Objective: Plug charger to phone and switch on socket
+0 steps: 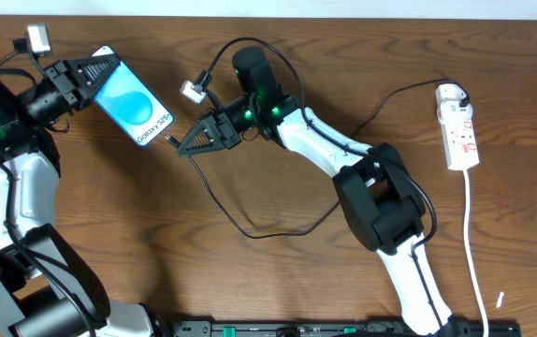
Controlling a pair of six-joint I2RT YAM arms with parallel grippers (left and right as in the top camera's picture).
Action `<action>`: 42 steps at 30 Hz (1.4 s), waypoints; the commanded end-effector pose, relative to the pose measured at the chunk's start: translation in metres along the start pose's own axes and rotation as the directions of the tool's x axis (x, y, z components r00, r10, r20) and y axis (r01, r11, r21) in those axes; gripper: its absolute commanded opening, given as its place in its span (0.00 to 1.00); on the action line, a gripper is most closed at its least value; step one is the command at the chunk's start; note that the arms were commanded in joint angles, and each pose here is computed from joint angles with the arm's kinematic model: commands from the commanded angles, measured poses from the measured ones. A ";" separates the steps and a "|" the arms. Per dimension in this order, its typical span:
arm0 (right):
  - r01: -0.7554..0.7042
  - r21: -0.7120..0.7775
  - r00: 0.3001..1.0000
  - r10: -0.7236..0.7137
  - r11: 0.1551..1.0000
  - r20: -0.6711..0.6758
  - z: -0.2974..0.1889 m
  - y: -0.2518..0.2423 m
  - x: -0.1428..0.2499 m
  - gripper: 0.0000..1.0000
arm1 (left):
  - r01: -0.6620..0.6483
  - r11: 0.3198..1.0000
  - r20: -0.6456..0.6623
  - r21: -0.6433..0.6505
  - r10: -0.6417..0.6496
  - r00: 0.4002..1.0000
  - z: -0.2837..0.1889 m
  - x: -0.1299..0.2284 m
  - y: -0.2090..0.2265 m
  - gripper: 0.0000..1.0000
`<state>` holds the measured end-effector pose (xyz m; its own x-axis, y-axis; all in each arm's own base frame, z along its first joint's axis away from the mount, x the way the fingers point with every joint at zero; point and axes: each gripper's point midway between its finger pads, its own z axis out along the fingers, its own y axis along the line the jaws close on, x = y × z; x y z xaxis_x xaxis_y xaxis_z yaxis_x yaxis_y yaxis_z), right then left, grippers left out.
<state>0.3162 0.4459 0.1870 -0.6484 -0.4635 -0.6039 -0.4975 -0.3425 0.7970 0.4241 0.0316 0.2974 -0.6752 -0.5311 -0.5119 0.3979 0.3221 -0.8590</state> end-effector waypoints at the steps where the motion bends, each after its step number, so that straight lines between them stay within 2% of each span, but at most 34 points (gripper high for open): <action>1: 0.037 -0.017 0.999 -0.038 0.999 -0.012 0.004 0.011 -0.001 0.01 | -0.029 1.000 -0.010 0.010 0.029 1.000 -0.002 0.001 -0.002 0.07; 11: 0.006 0.023 0.999 -0.007 1.000 0.039 -0.030 0.001 -0.005 0.01 | -0.028 1.000 -0.008 0.008 0.028 1.000 -0.002 0.000 -0.002 0.07; 17: -0.005 0.046 0.998 0.002 0.999 0.064 -0.047 -0.003 0.022 0.01 | -0.029 1.000 -0.005 0.006 0.029 1.000 -0.002 0.000 -0.002 0.07; 19: -0.018 0.107 0.998 0.012 0.994 0.062 -0.052 0.000 0.035 0.01 | -0.029 1.000 -0.002 0.004 0.029 1.000 -0.002 -0.001 -0.002 0.07; 21: -0.047 0.226 0.999 0.045 0.973 0.013 -0.057 0.000 0.053 0.01 | -0.029 1.000 0.002 0.002 0.029 1.000 -0.002 -0.001 -0.001 0.08; 23: -0.028 0.275 0.999 0.040 0.961 -0.037 -0.059 0.011 0.063 0.01 | -0.028 1.000 0.008 -0.002 0.028 1.000 -0.002 -0.002 0.000 0.07; 30: 0.067 0.295 0.995 -0.041 0.953 -0.095 -0.049 0.040 0.058 0.01 | -0.006 1.000 -0.018 0.013 0.006 1.000 0.007 0.004 -0.004 0.07; 36: 0.080 0.252 0.994 -0.060 0.964 -0.087 -0.039 0.046 0.054 0.01 | -0.001 0.998 -0.092 0.057 0.006 0.996 0.033 0.022 -0.014 0.07; 42: 0.066 0.249 0.996 -0.051 0.966 -0.069 -0.035 0.044 0.046 0.01 | 0.000 0.998 -0.109 0.066 0.007 0.994 0.045 0.028 -0.018 0.08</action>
<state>0.2861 0.3766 0.1884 -0.5644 -0.5097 -0.6494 -0.6894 -0.1417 0.7104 0.4252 -0.0241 0.2971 -0.7375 -0.4400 -0.5123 0.4359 0.2691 -0.8588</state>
